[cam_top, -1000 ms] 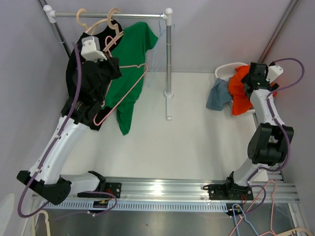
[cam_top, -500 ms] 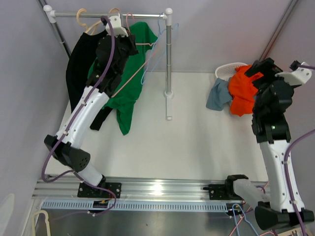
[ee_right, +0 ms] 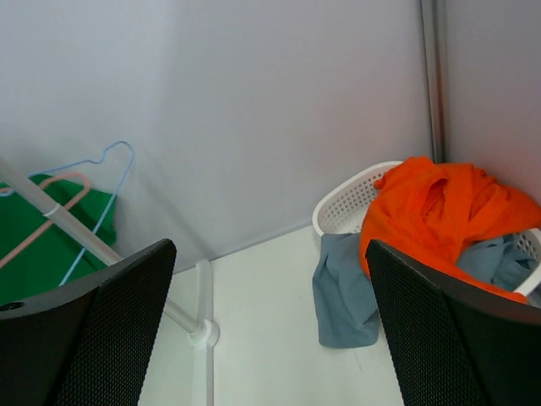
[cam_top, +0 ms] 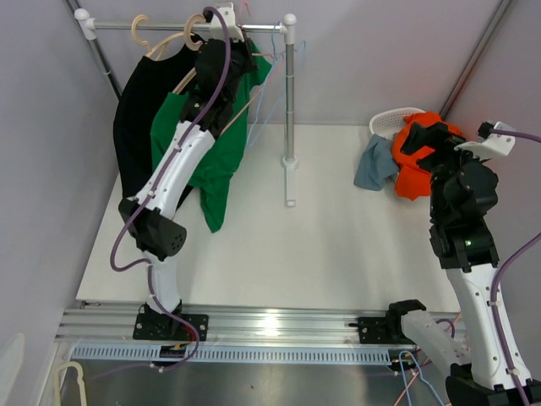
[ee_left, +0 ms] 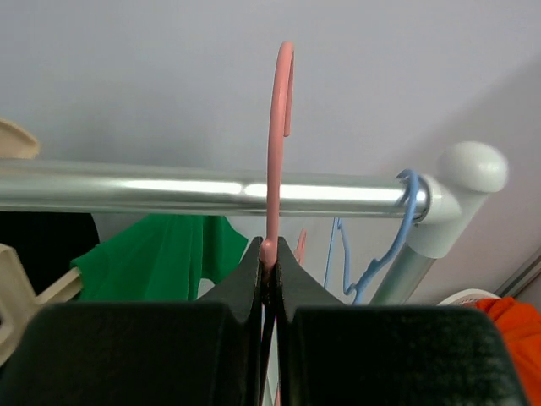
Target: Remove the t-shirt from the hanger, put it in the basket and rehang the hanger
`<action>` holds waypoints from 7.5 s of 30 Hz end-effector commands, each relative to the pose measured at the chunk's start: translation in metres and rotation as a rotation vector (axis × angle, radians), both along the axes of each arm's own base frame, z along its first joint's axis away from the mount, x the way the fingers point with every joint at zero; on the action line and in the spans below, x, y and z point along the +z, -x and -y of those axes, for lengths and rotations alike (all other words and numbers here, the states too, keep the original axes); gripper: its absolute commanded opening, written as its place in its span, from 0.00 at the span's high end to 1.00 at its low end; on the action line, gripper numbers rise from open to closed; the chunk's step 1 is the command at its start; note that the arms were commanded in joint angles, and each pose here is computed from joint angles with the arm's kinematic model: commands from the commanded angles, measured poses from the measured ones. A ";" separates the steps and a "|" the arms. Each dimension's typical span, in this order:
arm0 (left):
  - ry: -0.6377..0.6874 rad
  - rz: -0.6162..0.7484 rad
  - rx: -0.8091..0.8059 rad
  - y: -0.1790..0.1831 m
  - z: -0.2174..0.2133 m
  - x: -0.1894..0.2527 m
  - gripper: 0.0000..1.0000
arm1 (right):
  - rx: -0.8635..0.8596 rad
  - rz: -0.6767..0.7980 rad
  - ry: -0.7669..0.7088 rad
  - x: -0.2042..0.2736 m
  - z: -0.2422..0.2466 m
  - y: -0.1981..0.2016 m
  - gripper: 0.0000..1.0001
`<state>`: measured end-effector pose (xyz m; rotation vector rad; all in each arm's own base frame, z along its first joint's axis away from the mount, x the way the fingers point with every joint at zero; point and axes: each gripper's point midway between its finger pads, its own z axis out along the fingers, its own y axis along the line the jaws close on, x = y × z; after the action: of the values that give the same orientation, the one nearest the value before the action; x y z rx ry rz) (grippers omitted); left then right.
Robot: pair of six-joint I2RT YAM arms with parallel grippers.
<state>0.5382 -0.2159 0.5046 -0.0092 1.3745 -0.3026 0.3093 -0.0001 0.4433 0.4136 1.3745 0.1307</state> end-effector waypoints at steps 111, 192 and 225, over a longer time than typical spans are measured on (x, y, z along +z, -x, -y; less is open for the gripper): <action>0.204 -0.321 0.305 0.161 -0.121 -0.007 0.99 | 1.529 0.332 0.235 -0.069 -0.488 0.192 1.00; 0.195 -0.275 -0.181 0.098 -0.105 -0.013 0.99 | -0.536 0.167 -0.098 0.109 0.141 -0.133 1.00; -0.008 -0.010 -0.262 0.009 -0.029 0.024 0.99 | -0.279 -0.204 -0.139 -0.040 0.112 -0.121 0.00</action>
<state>0.5388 -0.1673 0.5061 0.1148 1.4684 -0.4730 0.4309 -0.1236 0.3956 0.8052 1.5080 -0.0712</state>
